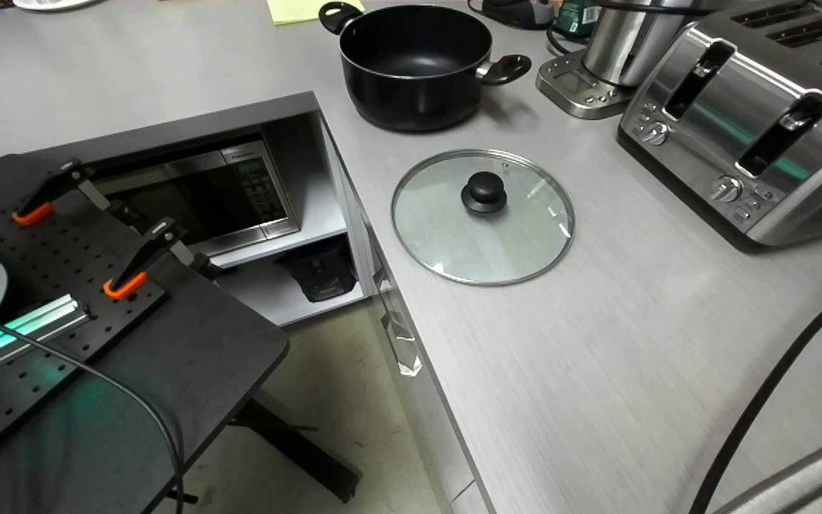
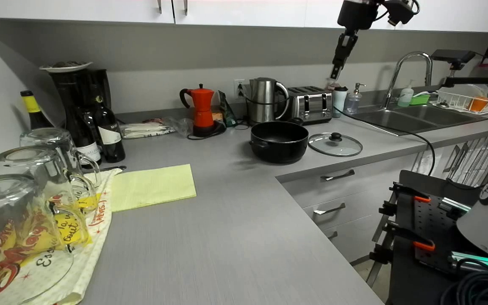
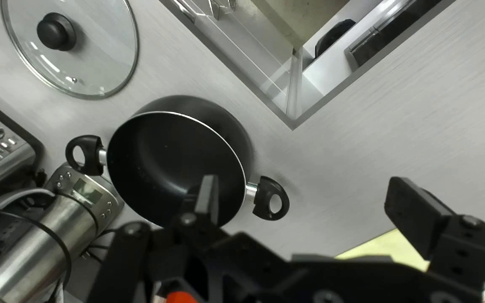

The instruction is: Put the glass lid on the black pot.

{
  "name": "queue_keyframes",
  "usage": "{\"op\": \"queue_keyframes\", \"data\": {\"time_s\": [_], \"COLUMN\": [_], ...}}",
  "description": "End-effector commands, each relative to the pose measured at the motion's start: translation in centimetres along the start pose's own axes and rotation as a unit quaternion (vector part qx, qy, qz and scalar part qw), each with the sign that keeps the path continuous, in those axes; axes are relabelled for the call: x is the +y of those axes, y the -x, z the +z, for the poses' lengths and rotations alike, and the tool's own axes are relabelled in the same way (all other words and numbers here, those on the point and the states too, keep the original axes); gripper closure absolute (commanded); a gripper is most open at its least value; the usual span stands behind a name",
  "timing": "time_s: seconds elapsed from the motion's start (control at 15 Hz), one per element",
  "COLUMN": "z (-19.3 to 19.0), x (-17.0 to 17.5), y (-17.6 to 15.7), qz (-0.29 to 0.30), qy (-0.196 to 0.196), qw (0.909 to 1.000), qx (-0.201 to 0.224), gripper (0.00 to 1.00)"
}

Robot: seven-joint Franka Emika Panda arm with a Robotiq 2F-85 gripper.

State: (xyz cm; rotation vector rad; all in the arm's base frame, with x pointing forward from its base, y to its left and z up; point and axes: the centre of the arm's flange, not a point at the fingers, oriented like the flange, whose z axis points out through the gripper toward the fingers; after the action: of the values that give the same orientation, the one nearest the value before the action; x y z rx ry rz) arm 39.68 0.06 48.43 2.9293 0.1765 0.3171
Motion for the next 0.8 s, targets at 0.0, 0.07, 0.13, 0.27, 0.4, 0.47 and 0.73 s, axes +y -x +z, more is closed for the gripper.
{"op": "queue_keyframes", "data": {"time_s": [0.0,0.07,0.13,0.27,0.4,0.47,0.73], "z": [2.7,3.6,4.7,6.9,9.1,10.2,14.2], "x": [5.5,7.1,8.8,12.0,15.0,16.4,21.3], "y": [-0.6,-0.5,-0.4,-0.1,0.2,0.3,0.2], "qz": [0.022,0.033,0.046,0.076,0.107,0.123,0.197], "qy": [-0.036,-0.044,-0.051,-0.064,-0.078,-0.084,-0.104], "qw": [0.999,0.9982,0.9971,0.9941,0.9894,0.9867,0.9708], "qx": [-0.017,-0.024,-0.032,-0.044,-0.059,-0.065,-0.089], "gripper": [0.0,0.0,0.0,0.0,0.0,0.0,0.0]}}
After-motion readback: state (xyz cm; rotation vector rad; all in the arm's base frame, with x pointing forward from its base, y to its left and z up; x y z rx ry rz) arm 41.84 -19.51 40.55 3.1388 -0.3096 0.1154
